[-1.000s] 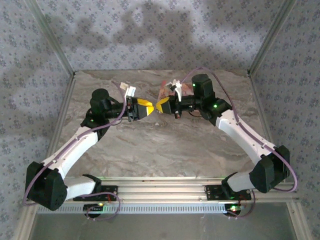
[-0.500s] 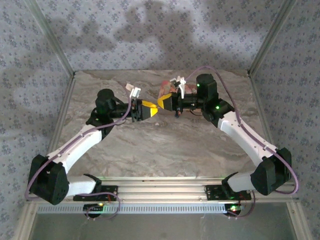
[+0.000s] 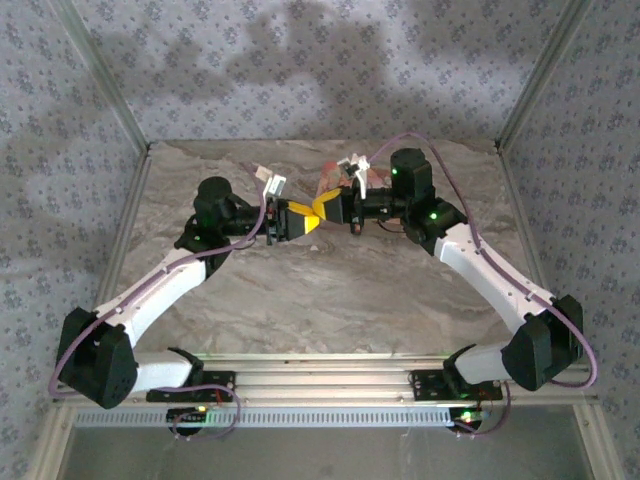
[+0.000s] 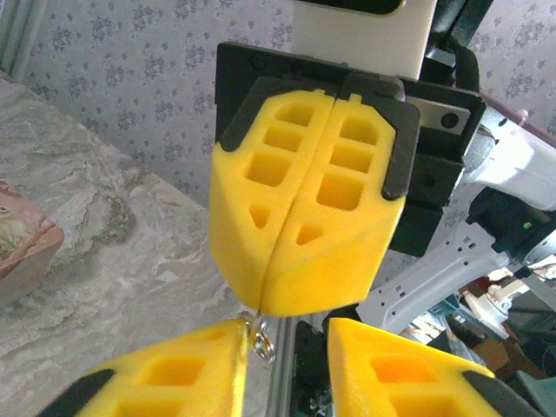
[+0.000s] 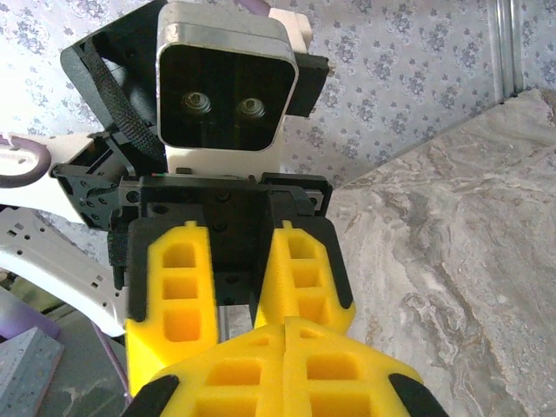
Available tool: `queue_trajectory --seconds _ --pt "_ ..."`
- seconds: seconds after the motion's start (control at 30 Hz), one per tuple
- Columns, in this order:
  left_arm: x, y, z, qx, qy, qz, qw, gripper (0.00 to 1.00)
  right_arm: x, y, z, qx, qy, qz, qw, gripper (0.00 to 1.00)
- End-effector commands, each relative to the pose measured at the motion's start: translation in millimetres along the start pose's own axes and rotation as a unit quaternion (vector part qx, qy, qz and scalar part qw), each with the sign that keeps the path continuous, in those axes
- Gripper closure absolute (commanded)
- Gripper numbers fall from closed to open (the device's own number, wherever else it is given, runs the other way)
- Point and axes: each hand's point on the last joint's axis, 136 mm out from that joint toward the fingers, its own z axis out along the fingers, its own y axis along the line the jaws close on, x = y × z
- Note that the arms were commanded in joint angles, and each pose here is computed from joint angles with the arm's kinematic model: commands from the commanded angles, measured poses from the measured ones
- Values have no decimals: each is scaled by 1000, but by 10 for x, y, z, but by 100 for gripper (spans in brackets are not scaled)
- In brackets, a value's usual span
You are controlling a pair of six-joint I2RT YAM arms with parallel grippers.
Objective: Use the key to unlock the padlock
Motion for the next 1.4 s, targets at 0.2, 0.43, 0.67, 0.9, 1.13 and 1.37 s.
queue_trajectory --seconds 0.2,0.43,0.67,0.9,1.13,1.37 --pt "-82 -50 14 -2 -9 34 999 100 -72 157 -16 -18 -10 -3 1000 100" --pt "44 117 -61 -64 -2 47 997 100 -271 -1 -153 39 -46 57 997 42" --pt "111 181 -125 -94 -4 57 994 100 -281 -64 -281 78 -61 96 990 41" --pt "99 126 -110 -76 -10 55 996 100 16 -118 -15 62 -35 133 989 49" --pt "53 76 -119 -70 -18 53 996 100 29 -60 120 39 -32 134 990 69" --pt "39 78 -123 -69 -23 51 996 100 42 -27 129 30 -28 131 990 100"
